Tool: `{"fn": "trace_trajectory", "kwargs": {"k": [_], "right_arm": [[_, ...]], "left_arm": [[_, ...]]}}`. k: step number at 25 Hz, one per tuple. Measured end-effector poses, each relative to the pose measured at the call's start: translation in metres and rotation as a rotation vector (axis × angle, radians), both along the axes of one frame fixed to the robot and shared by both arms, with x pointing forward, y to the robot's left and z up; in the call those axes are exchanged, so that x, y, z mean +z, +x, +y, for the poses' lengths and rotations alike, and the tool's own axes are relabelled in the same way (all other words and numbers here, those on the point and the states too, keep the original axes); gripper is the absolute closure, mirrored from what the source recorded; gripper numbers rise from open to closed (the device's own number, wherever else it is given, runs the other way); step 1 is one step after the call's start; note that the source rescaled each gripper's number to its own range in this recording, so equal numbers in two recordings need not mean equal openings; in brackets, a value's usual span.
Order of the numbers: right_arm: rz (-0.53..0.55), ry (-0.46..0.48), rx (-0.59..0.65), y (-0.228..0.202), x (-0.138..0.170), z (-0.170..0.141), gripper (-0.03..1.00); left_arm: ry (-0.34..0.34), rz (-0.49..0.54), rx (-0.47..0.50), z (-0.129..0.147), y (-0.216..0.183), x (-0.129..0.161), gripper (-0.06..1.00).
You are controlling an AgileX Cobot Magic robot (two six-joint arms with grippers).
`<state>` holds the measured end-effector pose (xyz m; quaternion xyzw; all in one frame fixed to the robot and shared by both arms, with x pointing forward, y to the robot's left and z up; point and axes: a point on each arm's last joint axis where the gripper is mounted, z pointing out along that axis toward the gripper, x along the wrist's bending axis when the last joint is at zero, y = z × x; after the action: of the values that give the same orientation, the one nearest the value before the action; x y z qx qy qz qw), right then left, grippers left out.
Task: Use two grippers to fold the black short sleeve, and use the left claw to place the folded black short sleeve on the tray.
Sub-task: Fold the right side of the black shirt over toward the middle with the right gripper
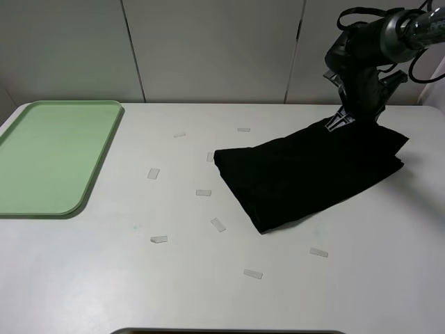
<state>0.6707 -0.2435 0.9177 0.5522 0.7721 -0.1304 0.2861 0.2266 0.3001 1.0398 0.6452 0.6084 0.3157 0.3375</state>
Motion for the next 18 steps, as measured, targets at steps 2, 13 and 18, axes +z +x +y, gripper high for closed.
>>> {"fn": "trace_trajectory", "kwargs": {"k": [2, 13, 18], "right_arm": [[-0.009, -0.002, 0.026, 0.000, 0.001, 0.008, 0.97], [0.003, 0.070, 0.093, -0.013, -0.005, 0.048, 0.97], [0.033, 0.187, 0.043, -0.022, -0.007, 0.067, 0.95]], "left_arm": [[0.000, 0.000, 0.000, 0.000, 0.000, 0.000, -0.06], [0.000, 0.000, 0.000, 0.000, 0.000, 0.000, -0.06], [0.000, 0.000, 0.000, 0.000, 0.000, 0.000, -0.06]]}}
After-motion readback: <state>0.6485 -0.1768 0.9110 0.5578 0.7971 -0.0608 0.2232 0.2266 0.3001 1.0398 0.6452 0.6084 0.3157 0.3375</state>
